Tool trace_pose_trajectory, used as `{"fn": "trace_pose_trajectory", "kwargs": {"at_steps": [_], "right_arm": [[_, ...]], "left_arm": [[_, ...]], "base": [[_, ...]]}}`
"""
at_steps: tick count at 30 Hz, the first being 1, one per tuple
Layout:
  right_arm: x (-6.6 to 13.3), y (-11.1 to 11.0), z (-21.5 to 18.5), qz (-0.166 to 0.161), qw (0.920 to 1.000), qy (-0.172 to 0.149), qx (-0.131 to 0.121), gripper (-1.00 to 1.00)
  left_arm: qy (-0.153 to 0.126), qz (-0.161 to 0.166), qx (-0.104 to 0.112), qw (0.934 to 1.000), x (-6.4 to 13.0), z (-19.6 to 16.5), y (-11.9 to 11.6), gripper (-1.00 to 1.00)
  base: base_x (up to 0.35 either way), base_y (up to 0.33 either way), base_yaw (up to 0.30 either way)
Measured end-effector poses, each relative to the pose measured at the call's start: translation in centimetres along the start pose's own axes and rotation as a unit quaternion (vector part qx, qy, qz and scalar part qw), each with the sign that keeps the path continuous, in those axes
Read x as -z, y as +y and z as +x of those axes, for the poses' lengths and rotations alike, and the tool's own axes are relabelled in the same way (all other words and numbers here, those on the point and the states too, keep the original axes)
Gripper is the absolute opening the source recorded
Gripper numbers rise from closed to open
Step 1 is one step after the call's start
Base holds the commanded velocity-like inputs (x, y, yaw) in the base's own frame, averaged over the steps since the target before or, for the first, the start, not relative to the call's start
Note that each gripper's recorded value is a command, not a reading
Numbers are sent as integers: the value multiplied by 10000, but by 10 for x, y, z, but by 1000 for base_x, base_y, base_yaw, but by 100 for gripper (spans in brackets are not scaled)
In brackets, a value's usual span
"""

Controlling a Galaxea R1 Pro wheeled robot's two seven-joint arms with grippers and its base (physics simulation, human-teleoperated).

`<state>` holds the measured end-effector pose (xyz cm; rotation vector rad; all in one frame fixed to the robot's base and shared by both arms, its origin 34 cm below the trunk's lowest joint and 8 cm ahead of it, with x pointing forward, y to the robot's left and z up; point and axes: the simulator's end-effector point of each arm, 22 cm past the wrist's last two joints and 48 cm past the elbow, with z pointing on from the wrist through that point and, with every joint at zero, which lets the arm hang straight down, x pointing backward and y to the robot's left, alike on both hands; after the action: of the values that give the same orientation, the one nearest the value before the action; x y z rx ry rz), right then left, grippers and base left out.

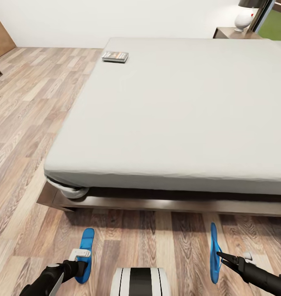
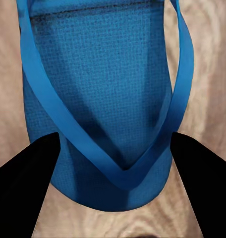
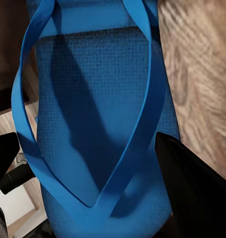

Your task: In the bedroom, move the book from the bed onto either nightstand, and place the two sandals side by side next to the bed.

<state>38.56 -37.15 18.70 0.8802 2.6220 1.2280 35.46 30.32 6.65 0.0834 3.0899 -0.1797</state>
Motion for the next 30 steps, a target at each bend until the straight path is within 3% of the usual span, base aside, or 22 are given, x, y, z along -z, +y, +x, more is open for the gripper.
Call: {"fn": "trace_pose_trajectory", "kwargs": {"at_steps": [23, 30], "right_arm": [[-1, -5, 3, 35, 10000, 33, -42, -100], [-4, -16, 9, 114, 9998, 106, -136, -100]], "left_arm": [[55, -2, 6, 10000, -3, 5, 0, -100], [201, 5, 20, 9998, -11, 18, 1, -100]], "base": [[7, 2, 0], [0, 0, 0]]}}
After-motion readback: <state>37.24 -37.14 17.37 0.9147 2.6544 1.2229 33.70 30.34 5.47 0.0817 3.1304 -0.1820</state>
